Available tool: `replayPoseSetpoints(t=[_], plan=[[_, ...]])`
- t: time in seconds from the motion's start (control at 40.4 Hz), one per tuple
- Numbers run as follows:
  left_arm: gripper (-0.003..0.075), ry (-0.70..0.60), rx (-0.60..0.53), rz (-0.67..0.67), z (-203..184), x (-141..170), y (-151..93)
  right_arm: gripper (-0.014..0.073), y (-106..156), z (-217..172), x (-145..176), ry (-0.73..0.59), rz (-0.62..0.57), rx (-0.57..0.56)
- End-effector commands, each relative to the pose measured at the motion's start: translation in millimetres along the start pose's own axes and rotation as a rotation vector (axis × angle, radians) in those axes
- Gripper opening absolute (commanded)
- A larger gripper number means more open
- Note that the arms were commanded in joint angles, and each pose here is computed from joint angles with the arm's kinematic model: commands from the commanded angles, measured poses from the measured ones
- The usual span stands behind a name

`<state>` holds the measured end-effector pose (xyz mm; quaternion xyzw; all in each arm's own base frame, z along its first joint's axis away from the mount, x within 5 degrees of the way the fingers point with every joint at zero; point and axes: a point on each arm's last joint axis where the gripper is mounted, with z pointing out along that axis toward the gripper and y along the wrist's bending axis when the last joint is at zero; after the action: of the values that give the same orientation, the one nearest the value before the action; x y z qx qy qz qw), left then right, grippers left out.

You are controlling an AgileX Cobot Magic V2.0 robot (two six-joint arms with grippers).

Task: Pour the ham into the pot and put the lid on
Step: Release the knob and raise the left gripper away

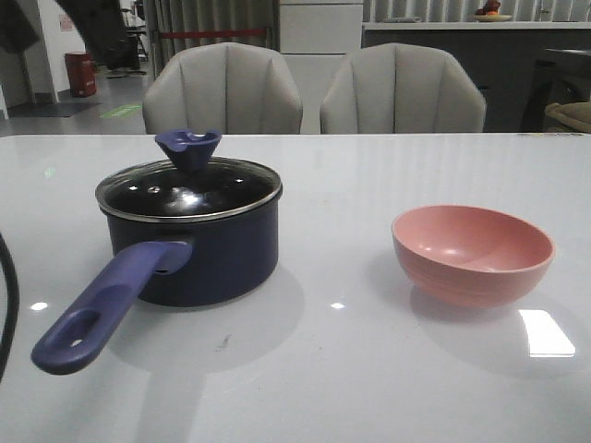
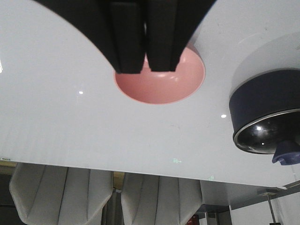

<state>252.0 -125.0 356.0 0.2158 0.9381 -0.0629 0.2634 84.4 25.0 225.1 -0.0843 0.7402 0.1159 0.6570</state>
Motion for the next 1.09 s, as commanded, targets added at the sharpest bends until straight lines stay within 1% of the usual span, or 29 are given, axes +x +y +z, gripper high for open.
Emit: replayPoseSetpoints(t=[0.0,0.149,0.322,0.371,0.52,0.619,0.693,0.792,0.817,0.891,0.941,0.966,1.015,1.065], plan=[[0.0571,-0.129,-0.013,0.004,-28,17,2,0.0155,-1,0,-16,-0.101,-0.010,0.019],[0.0571,-0.176,-0.028,0.014,-41,56,3,0.0155,-1,0,-16,-0.101,-0.010,0.019],[0.0571,-0.282,-0.023,0.013,-52,107,3,0.0155,-1,0,-16,-0.101,-0.010,0.019],[0.0571,-0.326,-0.021,0.013,-54,120,3,0.0155,-1,0,-16,-0.101,-0.010,0.019],[0.0570,-0.523,-0.008,0.005,-63,161,2,0.0155,-1,0,-16,-0.101,-0.010,0.019],[0.0547,-0.665,-0.005,0.004,-65,186,2,0.0155,-1,0,-16,-0.101,-0.010,0.019],[0.0513,-0.751,-0.003,0.004,-64,199,2,0.0155,-1,0,-16,-0.101,-0.010,0.019],[0.0410,-0.833,-0.002,0.003,-62,212,2,0.0155,-1,0,-16,-0.101,-0.010,0.019],[0.0352,-0.852,0.005,-0.002,-61,214,2,0.0155,-1,0,-16,-0.101,-0.010,0.019],[0.0216,-0.879,0.013,-0.010,-59,219,2,0.0155,-1,0,-16,-0.101,-0.010,0.019],[0.0106,-0.888,0.018,-0.014,-59,220,1,0.0155,-1,0,-16,-0.101,-0.010,0.019],[0.0103,-0.888,0.016,-0.013,-59,220,2,0.0155,-1,0,-16,-0.101,-0.010,0.019],[0.0129,-0.888,0.016,-0.013,-59,220,2,0.0155,-1,0,-16,-0.101,-0.010,0.019],[0.0120,-0.884,0.016,-0.013,-59,220,2,0.0155,-1,0,-16,-0.101,-0.010,0.019]])
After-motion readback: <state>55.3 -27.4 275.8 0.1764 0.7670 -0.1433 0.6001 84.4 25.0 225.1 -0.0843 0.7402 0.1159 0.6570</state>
